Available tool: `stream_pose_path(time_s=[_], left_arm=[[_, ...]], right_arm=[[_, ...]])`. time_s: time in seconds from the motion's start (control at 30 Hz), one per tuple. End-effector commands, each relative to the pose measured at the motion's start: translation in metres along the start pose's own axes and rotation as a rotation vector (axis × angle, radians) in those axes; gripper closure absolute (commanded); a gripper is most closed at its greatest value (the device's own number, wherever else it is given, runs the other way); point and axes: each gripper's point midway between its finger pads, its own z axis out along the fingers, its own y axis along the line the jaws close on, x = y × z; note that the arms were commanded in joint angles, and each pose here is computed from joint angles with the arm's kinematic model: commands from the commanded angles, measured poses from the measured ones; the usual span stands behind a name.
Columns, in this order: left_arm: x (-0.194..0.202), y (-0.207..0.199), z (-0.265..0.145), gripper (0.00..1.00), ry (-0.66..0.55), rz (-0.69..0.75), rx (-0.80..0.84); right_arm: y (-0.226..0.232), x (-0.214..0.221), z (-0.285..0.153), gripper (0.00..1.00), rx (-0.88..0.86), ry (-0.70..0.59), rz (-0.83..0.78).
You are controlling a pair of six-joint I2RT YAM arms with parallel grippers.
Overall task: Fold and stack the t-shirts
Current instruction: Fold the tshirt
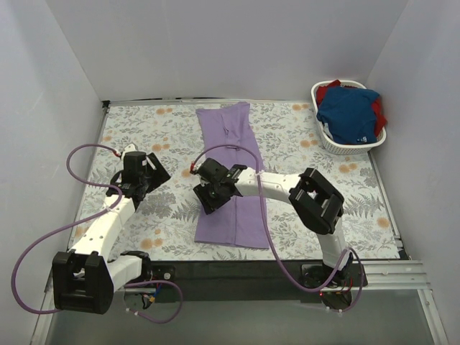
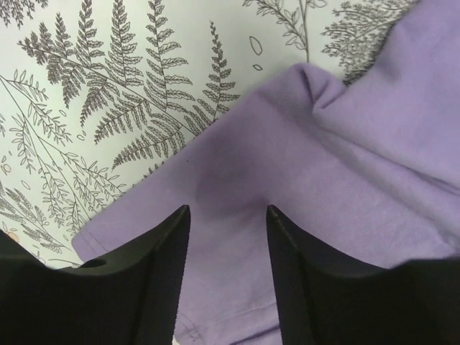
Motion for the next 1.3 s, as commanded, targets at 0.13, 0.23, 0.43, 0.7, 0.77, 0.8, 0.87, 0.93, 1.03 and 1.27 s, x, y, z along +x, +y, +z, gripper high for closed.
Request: stream_pose_path(time_s=[0.13, 0.23, 0.43, 0.7, 0.77, 0.8, 0.87, 0.93, 1.03, 1.27], left_arm=[[0.035, -0.04, -0.016, 0.29, 0.182, 0.036, 0.105], [0.063, -0.051, -0.034, 0.29, 0.306, 0.052, 0.115], [0.13, -0.043, -0.067, 0.29, 0.527, 0.078, 0.057], [0.183, -0.028, -0.09, 0.29, 0.632, 0.133, -0.023], [0.19, -0.026, -0.092, 0.3, 0.645, 0.147, -0.04], [0.192, -0.023, -0.091, 0.29, 0.649, 0.157, -0.061], [0.194, -0.021, -0.089, 0.31, 0.626, 0.175, -0.083], [0.194, -0.021, -0.088, 0.32, 0.617, 0.184, -0.104], [0.197, -0.02, -0.087, 0.32, 0.619, 0.203, -0.122], [0.206, -0.016, -0.086, 0.34, 0.63, 0.252, -0.165]], right_arm=[[-0.031, 0.024, -0.075, 0.39, 0.137, -0.041, 0.047], [-0.054, 0.078, -0.094, 0.38, 0.187, -0.001, 0.11], [-0.063, 0.159, -0.112, 0.39, 0.155, 0.051, 0.24], [-0.063, 0.178, -0.106, 0.43, 0.111, 0.027, 0.278], [-0.059, 0.181, -0.1, 0.44, 0.086, 0.053, 0.282], [-0.058, 0.18, -0.099, 0.44, 0.081, 0.053, 0.281], [-0.06, 0.182, -0.095, 0.45, 0.089, 0.065, 0.282], [-0.063, 0.185, -0.094, 0.5, 0.11, 0.075, 0.288], [-0.067, 0.196, -0.091, 0.54, 0.133, 0.108, 0.301], [-0.067, 0.218, -0.09, 0.75, 0.127, 0.186, 0.3]])
